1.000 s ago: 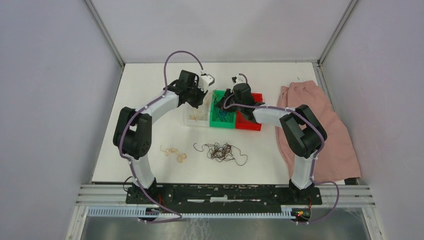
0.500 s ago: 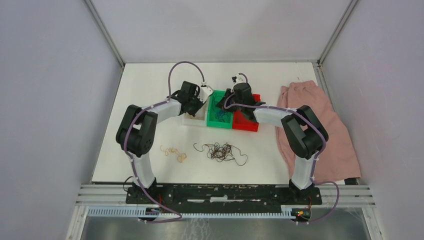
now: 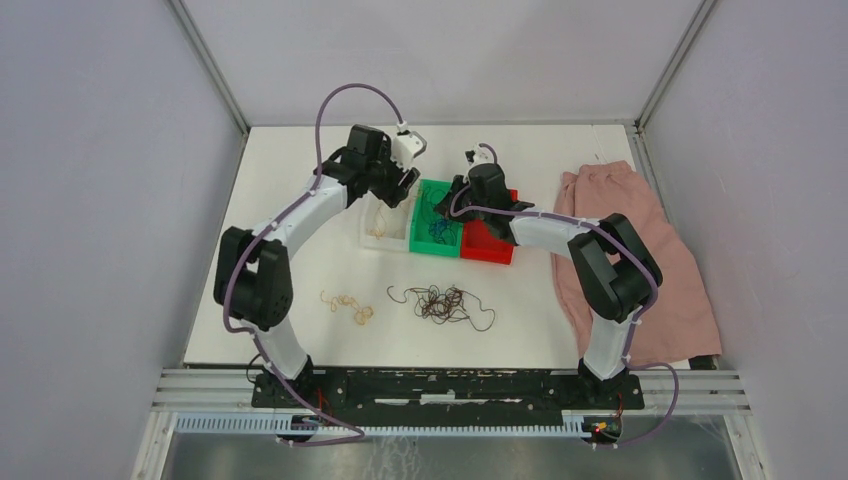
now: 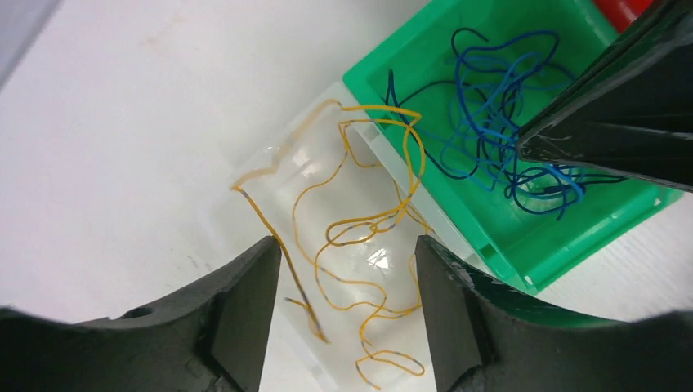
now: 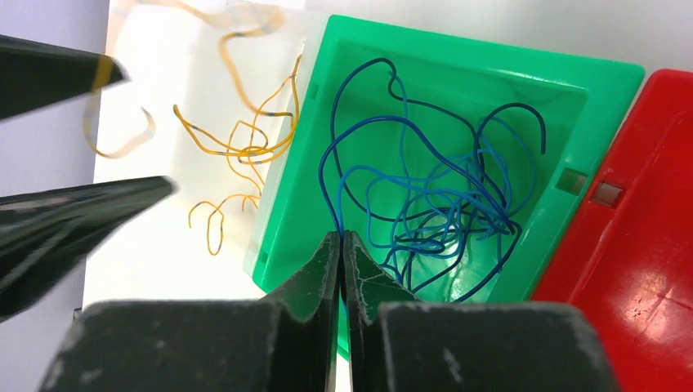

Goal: Untangle the cables

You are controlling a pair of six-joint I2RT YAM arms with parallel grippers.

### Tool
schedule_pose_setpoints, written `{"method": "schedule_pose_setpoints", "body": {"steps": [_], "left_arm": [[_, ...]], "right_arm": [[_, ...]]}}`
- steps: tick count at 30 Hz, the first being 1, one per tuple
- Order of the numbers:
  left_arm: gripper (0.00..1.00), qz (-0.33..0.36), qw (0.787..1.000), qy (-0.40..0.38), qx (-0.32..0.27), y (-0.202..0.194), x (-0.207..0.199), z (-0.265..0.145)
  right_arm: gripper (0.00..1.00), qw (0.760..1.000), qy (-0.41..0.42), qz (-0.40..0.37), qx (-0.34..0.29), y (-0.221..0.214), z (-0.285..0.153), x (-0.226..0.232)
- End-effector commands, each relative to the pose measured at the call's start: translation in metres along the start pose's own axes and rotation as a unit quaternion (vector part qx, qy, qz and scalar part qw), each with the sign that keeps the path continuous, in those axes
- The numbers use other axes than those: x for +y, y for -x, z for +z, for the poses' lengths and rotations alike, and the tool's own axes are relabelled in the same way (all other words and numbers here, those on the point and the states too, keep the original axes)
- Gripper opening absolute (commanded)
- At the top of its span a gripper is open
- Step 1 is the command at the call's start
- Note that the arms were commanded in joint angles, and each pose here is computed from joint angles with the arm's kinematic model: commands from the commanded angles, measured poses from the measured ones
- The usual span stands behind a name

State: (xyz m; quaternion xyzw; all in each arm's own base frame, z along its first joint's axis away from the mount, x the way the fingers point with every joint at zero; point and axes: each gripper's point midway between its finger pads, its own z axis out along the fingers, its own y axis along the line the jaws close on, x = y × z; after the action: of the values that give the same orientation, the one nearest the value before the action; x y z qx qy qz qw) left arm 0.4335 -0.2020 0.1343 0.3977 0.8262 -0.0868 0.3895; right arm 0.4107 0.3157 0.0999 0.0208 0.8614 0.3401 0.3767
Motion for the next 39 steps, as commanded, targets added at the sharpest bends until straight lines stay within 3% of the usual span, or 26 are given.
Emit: {"method": "schedule_pose_setpoints", "body": {"steps": [1, 5, 16, 25, 31, 35, 39], "left_arm": [[0.73, 0.016, 1.0, 0.0, -0.02, 0.027, 0.003, -0.04], [0.83, 0.024, 1.0, 0.008, 0.001, 0.018, 0.005, -0.053], [0.78, -0.087, 0.992, -0.086, -0.012, 0.011, -0.027, -0.052], [0.83, -0.138, 0.986, -0.071, -0.06, 0.036, -0.002, -0.076], [0.86, -0.13, 0.987, -0.037, -0.081, 0.029, 0.037, -0.117], [0.85, -0.106, 0.993, -0.04, -0.038, -0.021, 0.041, -0.133], [0.78, -0.115, 0.992, -0.043, -0.014, -0.064, 0.043, -0.144]], "right_arm": [[0.07, 0.999, 0.015, -0.014, -0.03, 0.023, -0.01, 0.016], [0.08, 0.999, 0.01, -0.018, -0.028, 0.023, -0.01, 0.014], [0.09, 0.999, 0.002, -0.025, -0.027, 0.022, -0.013, 0.01], [0.11, 0.999, -0.001, -0.028, -0.03, 0.024, -0.013, 0.01], [0.38, 0.999, -0.005, -0.037, -0.035, 0.029, -0.021, 0.012], [0.56, 0.997, -0.007, -0.064, -0.051, 0.042, -0.039, 0.02], [0.66, 0.993, -0.021, -0.088, -0.072, 0.055, -0.06, 0.028]]}}
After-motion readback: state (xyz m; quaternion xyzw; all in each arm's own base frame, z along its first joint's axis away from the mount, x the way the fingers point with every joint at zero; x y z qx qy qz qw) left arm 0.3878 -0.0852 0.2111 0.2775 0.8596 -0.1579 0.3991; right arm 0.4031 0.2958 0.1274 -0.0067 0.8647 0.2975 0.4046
